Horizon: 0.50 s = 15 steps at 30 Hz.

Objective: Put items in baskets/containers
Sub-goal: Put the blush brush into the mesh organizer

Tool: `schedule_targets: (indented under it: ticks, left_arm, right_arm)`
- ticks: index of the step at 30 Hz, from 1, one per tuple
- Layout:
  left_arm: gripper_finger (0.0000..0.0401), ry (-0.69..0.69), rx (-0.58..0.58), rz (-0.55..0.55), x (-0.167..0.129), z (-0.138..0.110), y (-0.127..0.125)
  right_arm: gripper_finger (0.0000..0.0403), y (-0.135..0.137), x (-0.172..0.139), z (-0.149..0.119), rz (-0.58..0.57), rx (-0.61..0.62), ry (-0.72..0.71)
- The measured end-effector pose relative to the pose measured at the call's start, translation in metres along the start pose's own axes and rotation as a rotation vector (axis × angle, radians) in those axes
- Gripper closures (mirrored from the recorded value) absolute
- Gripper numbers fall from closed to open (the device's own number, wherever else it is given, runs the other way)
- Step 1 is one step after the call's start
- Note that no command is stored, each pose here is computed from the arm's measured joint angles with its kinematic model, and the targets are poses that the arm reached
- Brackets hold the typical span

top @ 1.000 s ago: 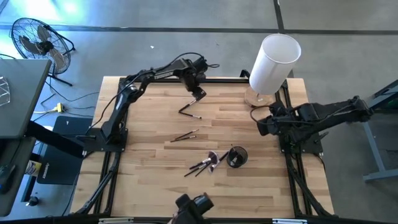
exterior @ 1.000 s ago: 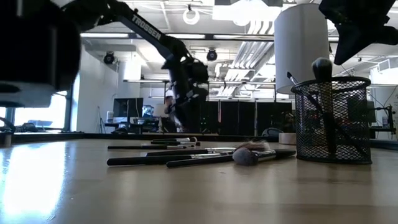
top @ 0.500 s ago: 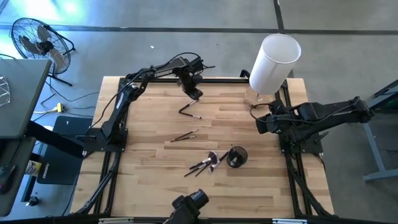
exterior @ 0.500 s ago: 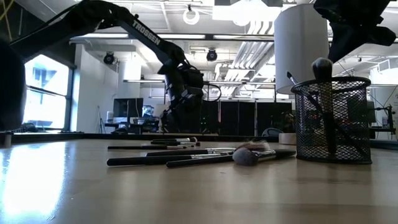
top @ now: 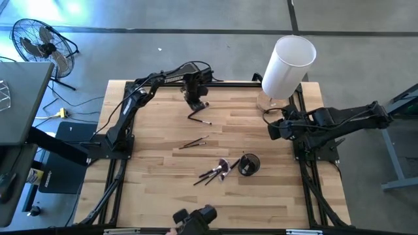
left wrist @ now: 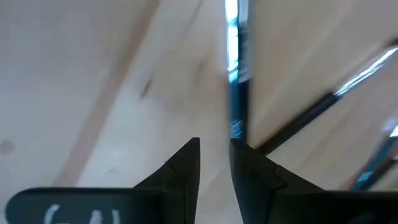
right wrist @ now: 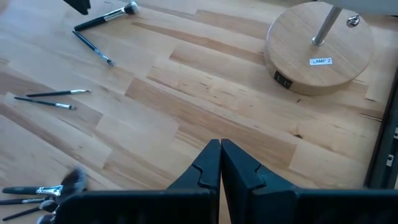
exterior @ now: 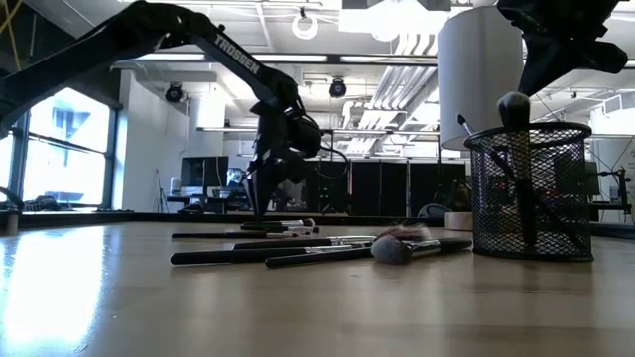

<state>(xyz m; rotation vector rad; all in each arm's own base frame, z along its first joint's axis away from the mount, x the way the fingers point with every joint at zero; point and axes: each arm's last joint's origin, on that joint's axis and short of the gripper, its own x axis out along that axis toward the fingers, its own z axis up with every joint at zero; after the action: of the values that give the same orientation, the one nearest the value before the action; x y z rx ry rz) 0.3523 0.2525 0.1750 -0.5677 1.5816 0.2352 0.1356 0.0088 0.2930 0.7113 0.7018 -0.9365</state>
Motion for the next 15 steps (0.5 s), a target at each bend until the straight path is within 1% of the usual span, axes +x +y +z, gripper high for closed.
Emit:
schedule_targets:
  ticks: [3,9,15]
  left_arm:
    - [0.0318,0.016,0.02,0.05,0.0,-0.001,-0.001]
    - [0.0318,0.005,0.034,0.002,0.001,0.001,-0.007]
    - [0.0318,-0.003,0.068,0.035,0.004,0.004,-0.021]
  right_arm:
    - [0.0401,0.0,0.0,0.0,-0.001,0.0,-0.005]
    - [0.0402,0.0,0.0,0.0,0.001,0.002,-0.008]
    - [0.0402,0.001,0.0,0.0,0.004,0.004,-0.006]
